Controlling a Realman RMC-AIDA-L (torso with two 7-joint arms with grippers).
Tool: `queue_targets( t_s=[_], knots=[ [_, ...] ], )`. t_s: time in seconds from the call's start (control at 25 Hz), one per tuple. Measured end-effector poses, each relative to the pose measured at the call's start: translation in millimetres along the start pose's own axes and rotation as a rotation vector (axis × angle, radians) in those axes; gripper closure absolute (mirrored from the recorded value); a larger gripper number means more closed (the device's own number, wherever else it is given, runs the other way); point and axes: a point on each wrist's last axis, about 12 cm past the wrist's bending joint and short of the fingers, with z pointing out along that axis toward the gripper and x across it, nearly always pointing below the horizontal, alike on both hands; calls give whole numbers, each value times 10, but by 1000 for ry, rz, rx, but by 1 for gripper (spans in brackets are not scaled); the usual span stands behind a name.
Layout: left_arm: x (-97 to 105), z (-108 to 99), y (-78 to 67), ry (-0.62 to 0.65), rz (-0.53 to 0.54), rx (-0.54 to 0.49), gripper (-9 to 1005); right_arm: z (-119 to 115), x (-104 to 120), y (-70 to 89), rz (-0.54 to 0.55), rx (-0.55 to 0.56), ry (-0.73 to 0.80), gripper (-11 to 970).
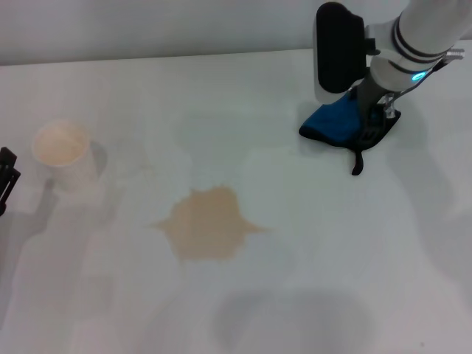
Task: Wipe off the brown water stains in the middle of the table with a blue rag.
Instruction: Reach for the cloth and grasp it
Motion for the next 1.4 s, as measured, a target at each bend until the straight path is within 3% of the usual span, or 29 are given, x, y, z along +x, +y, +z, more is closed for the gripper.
queue_targets(
  t_s=[1.04, 1.28, 1.4],
  knots=[
    [30, -46, 30, 20, -27, -20, 103, 115, 16, 52, 7, 36, 52, 145],
    [15, -24, 46, 18, -81, -21, 103, 123, -19, 73, 2, 40, 70, 147],
    [7, -18, 56, 14, -96, -25, 103, 122, -36, 76, -8, 40, 71, 208]
  ],
)
